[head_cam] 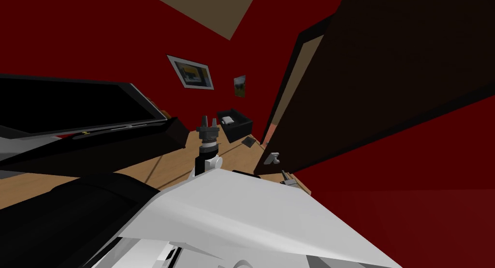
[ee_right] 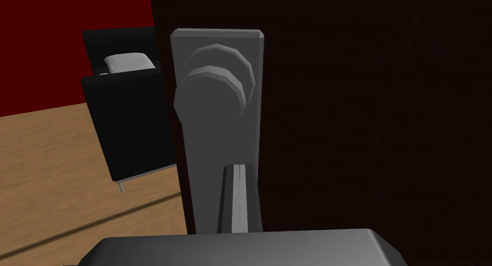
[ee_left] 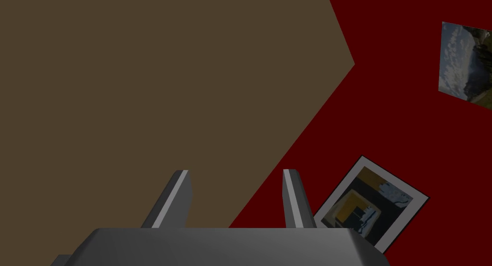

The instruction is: Pull the door open

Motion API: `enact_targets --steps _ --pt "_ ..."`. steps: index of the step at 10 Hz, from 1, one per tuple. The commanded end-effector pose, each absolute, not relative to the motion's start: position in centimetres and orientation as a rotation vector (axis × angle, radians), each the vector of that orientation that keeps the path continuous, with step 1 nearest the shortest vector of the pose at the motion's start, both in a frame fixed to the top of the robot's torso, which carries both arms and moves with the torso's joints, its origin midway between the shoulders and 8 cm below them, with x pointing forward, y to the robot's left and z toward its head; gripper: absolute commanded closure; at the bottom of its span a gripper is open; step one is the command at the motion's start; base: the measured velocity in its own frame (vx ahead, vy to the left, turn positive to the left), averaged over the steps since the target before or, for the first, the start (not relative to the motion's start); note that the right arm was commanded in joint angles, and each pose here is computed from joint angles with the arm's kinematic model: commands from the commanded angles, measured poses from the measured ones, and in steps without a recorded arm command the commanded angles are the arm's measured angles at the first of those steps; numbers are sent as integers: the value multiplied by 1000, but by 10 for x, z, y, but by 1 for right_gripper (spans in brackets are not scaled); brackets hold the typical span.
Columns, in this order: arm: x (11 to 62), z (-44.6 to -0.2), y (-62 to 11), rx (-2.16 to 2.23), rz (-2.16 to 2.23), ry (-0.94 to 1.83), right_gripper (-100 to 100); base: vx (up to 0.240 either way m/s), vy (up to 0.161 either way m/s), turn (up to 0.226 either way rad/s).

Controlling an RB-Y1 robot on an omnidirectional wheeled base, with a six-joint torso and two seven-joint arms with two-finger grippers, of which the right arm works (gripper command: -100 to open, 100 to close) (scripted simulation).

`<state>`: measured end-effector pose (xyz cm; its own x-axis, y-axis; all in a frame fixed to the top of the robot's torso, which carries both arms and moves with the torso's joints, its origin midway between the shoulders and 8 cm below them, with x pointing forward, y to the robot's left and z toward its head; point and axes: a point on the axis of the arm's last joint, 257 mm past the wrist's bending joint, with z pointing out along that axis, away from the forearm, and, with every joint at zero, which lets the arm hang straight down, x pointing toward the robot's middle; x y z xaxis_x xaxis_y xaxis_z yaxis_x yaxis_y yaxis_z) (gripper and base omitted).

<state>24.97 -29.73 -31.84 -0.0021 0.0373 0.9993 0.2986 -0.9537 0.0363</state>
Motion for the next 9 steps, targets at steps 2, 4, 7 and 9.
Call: enact_targets --steps 2,4,7,9 --pt "242 -318 -320 -2079 -2068 -337 -100 -34 98 -41" --pt "236 -315 -339 -2078 -2066 -325 -100 -40 98 -46" --pt "227 -309 -366 -2074 -2065 -311 -100 -28 90 -39" --pt "222 -304 -382 -2069 -2063 -306 -100 -24 80 -38"
